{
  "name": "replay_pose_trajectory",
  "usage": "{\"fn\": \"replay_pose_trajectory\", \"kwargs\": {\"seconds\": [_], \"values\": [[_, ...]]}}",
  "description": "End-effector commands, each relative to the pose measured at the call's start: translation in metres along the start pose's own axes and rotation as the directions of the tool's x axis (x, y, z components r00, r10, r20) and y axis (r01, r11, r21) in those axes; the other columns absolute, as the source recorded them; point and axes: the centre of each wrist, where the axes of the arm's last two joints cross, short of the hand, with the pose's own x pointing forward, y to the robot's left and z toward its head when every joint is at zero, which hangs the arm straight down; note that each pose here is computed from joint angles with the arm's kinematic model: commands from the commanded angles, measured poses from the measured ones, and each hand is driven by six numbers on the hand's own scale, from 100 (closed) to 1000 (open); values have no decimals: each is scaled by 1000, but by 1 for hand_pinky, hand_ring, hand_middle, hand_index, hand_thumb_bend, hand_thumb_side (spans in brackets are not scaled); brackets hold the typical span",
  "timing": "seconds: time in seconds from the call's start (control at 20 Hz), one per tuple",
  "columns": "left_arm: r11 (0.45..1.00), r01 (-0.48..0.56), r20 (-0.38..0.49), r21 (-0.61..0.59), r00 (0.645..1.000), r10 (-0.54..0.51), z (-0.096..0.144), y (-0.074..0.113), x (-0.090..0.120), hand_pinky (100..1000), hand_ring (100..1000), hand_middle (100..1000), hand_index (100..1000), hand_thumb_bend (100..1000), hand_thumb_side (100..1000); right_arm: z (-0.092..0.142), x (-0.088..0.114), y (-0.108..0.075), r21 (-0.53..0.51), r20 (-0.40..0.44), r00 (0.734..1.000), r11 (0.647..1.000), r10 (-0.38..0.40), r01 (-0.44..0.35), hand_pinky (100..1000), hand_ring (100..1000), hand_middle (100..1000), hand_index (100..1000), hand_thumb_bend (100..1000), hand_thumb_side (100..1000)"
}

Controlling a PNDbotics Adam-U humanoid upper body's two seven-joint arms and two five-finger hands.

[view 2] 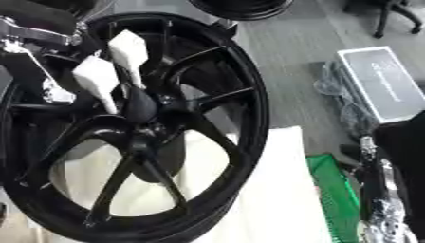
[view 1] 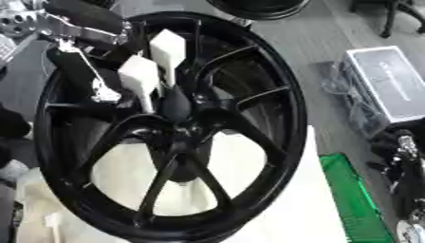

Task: Pull the pin out of the wheel hub.

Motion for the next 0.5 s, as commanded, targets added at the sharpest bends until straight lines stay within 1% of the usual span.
{"fn": "replay_pose_trajectory", "kwargs": {"seconds": [0.05,0.15,0.25,0.3,0.5], "values": [[999,20,17,35,1000,-21,17,18,7,649,561,472,486,100,247,-1,3,-2,0,14,1000,1000,10,-10,664,785,615,763,100,868],[999,12,29,50,999,-14,21,21,12,640,550,458,468,100,250,-1,3,-2,0,13,1000,1000,11,-11,664,785,615,763,100,867],[998,11,39,65,999,-13,26,24,16,632,540,439,431,100,251,-1,3,-3,-1,13,1000,1000,12,-12,664,785,615,763,100,865],[997,10,44,75,999,-13,29,26,18,631,540,438,429,100,251,-1,3,-3,-1,14,1000,1000,13,-13,664,785,615,763,100,865],[990,-5,69,138,998,-4,49,35,25,618,532,424,399,100,244,0,4,-5,-1,18,1000,1000,16,-16,665,785,615,764,100,858]]}}
